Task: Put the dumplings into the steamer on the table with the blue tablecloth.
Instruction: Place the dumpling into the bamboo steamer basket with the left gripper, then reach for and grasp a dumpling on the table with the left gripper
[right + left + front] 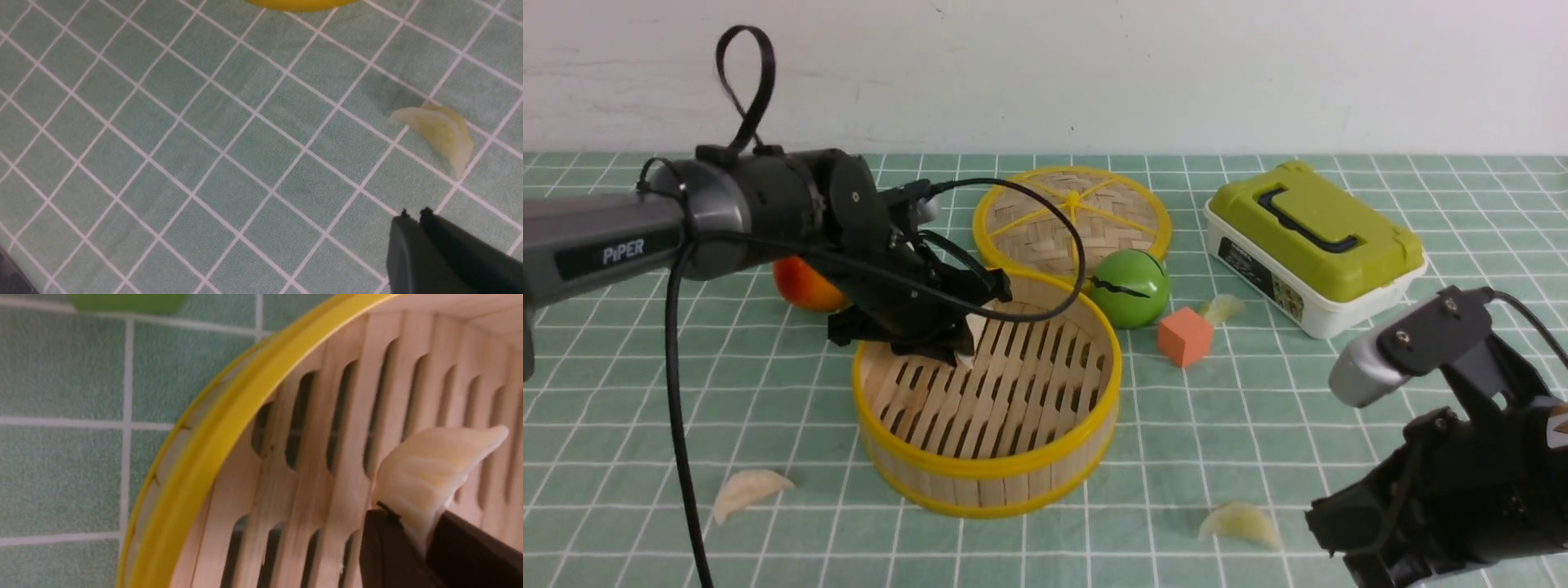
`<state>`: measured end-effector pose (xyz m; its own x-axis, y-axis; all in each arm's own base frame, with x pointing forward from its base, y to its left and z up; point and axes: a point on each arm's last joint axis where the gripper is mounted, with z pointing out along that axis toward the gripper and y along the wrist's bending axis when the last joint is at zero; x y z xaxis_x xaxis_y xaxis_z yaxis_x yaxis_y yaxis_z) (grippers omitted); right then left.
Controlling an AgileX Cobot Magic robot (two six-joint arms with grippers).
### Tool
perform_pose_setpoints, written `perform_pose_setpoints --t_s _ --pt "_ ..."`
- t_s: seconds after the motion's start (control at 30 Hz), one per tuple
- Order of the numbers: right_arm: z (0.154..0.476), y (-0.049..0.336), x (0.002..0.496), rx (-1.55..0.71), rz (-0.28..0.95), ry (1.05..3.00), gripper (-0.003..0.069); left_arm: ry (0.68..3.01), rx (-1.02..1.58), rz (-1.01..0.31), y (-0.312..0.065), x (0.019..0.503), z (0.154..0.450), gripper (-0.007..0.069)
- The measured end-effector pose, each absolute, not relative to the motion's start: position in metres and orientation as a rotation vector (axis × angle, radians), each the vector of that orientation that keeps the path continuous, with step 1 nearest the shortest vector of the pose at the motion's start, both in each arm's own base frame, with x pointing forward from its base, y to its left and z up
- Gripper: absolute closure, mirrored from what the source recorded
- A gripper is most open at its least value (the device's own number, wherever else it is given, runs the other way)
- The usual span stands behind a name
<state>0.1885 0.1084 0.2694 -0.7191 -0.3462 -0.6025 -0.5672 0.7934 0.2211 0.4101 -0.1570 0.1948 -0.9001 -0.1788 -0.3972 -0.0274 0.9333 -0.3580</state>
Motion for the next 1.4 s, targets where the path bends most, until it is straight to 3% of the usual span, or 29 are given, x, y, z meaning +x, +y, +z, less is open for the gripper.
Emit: perform_pose_setpoints --t_s 0.2,0.3,0.4,0.53,0.63,0.73,0.9,0.97,1.23,1.4 --pt "0.269 0.108 0.189 -0.704 0.518 2.422 0.0619 2.655 -0.148 -0.485 -0.157 0.410 0.197 0.0239" --pt "0.269 0.107 0.189 -0.744 0.491 2.410 0.0618 2.688 -0.086 -0.465 -0.155 0.403 0.220 0.0174" --pt "0.269 0.107 0.189 -0.750 0.489 2.410 0.0618 2.685 0.044 -0.404 -0.148 0.389 0.258 0.0167" --pt "0.268 0.107 0.188 -0.760 0.492 2.420 0.0617 2.632 0.260 -0.157 -0.117 0.342 0.326 0.0210" --pt "0.268 0.107 0.187 -0.767 0.501 2.427 0.0617 2.593 0.316 -0.049 -0.089 0.310 0.341 0.0255" --pt "0.268 0.108 0.186 -0.766 0.508 2.431 0.0617 2.554 0.464 -0.029 -0.075 0.291 0.322 0.0300" --pt "0.268 0.108 0.185 -0.764 0.523 2.438 0.0615 2.521 0.727 -0.003 -0.075 0.281 0.252 0.0374" --pt "0.268 0.108 0.185 -0.763 0.531 2.442 0.0611 2.524 0.712 -0.004 -0.075 0.283 0.234 0.0379" --pt "0.268 0.109 0.184 -0.757 0.543 2.445 0.0603 2.683 0.546 0.083 -0.071 0.301 0.182 0.0278" --pt "0.268 0.109 0.184 -0.755 0.546 2.445 0.0597 2.713 0.419 0.135 -0.068 0.308 0.187 0.0230"
